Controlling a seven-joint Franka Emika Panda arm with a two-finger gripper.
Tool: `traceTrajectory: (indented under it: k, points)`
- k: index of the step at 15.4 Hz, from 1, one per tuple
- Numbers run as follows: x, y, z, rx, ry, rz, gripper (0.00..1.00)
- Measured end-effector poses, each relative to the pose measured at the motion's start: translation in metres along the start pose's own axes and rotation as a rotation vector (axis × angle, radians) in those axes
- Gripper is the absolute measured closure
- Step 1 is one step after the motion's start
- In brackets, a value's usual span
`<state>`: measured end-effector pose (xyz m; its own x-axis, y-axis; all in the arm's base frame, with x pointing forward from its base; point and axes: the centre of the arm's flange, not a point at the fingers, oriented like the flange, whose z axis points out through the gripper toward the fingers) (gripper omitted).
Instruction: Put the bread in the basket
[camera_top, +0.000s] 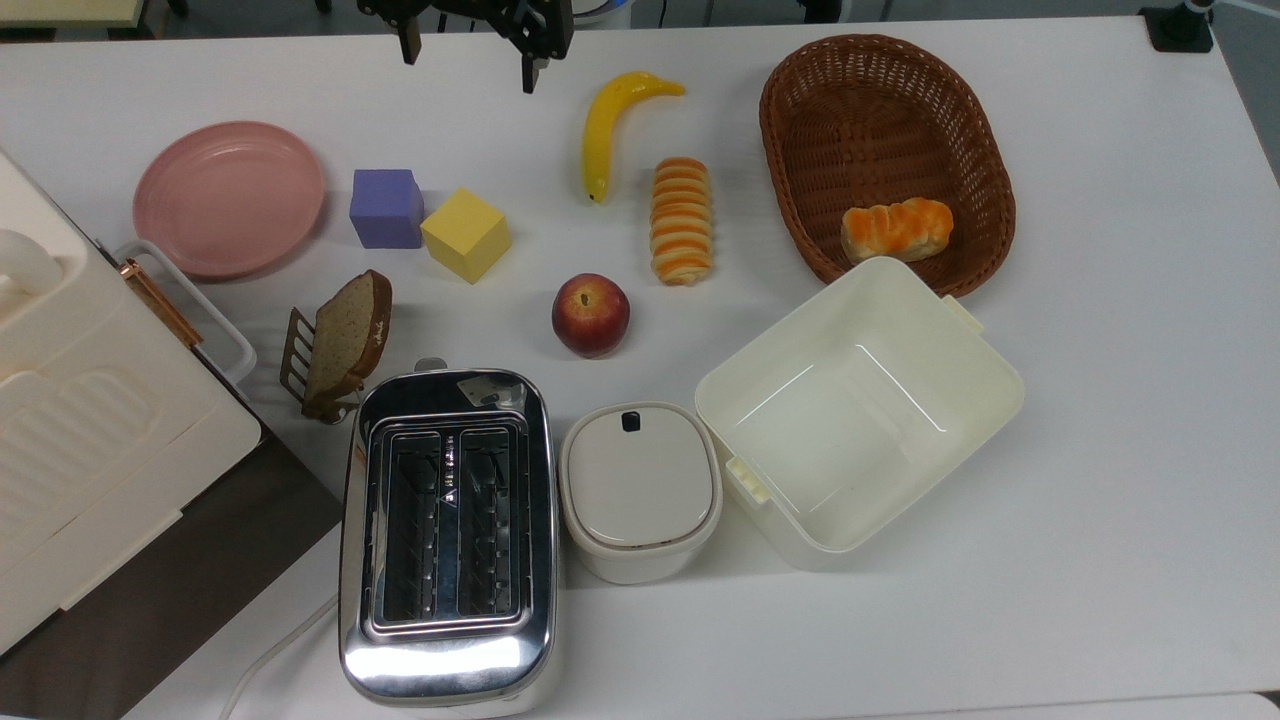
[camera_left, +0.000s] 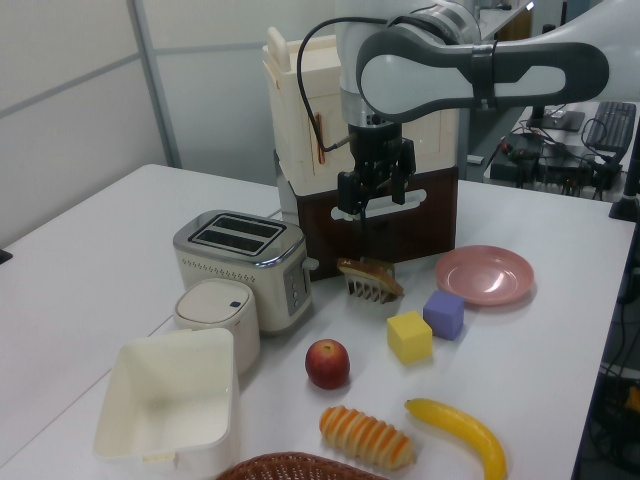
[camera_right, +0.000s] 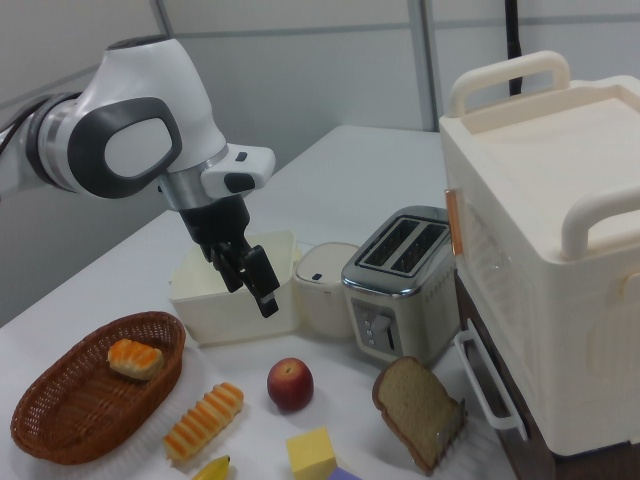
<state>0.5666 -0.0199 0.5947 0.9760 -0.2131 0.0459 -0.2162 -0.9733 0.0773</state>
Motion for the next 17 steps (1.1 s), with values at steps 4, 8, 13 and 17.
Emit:
traceTrajectory:
  k: [4, 8, 13, 17]
  points:
    - [-0.008, 0.004, 0.002, -0.012, -0.068, -0.058, 0.0]
    - [-0.009, 0.004, 0.002, -0.011, -0.07, -0.074, 0.0]
    - [-0.01, 0.005, 0.003, -0.012, -0.077, -0.075, 0.0]
    - [-0.012, 0.002, 0.006, -0.011, -0.096, -0.082, 0.0]
